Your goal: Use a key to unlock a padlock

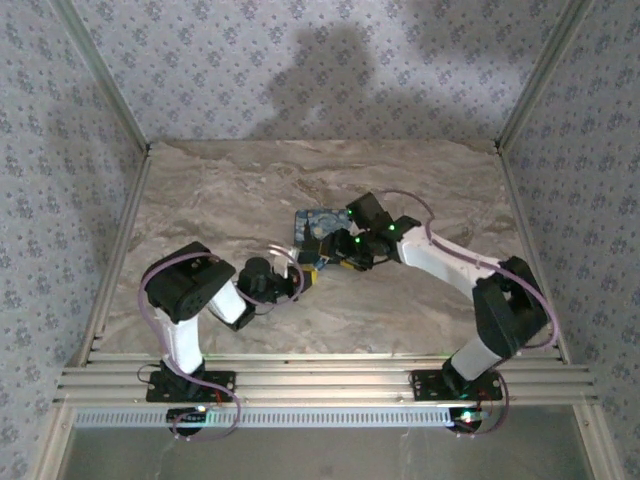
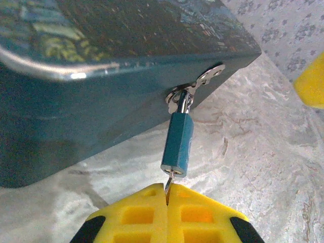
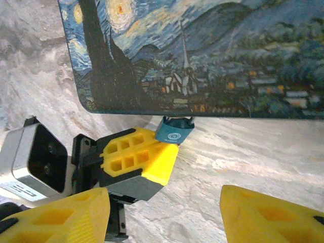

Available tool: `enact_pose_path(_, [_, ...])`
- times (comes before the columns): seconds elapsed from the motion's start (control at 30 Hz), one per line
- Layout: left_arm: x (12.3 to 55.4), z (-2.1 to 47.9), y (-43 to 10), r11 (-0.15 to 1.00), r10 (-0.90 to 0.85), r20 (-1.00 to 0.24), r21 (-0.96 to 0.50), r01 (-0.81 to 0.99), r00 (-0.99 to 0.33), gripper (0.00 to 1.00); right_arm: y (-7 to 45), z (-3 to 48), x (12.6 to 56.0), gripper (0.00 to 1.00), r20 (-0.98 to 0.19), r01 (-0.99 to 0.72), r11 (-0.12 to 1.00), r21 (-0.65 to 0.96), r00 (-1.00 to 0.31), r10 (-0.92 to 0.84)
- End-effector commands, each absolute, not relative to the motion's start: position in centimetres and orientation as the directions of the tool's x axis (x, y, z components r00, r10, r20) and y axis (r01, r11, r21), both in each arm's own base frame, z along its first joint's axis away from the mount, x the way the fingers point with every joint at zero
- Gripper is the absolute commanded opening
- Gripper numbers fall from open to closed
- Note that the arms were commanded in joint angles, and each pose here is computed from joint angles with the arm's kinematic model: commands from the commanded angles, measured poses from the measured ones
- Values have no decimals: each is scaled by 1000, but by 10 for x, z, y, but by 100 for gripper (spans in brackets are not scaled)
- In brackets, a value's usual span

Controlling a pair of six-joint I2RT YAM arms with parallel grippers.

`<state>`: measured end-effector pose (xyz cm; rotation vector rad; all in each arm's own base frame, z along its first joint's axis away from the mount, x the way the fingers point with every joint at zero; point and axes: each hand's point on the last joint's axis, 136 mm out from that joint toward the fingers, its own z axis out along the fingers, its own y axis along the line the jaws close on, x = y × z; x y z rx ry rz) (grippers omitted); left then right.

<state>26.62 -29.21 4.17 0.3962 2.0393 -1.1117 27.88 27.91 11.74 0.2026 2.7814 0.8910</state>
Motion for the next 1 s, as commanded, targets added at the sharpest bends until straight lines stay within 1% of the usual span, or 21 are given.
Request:
enact_pose_path(0.0, [243,21,-288,635,-29,-686,-574,516,-727,0,269,115,274,60,-242,77,832,549,-938,247])
enact_pose_path(0.27, [210,39,-295,703,90,-679,-475,529,-728,0,262,106,245,58,-334,71,832,551,-895,297])
enact_pose_path(0.43, [203,41,-286,729,104,-651,-464,503,-752,0,261,101,238,59,-348,93,783,615,-859,375])
enact_pose_path(0.63, [197,41,-284,726,99,-625,-486,485,-774,0,263,99,237,62,-357,94,737,669,-829,430])
enact_pose_path(0.97, [196,43,-290,710,48,-587,-549,441,-808,0,288,84,232,62,-318,87,699,710,-846,429])
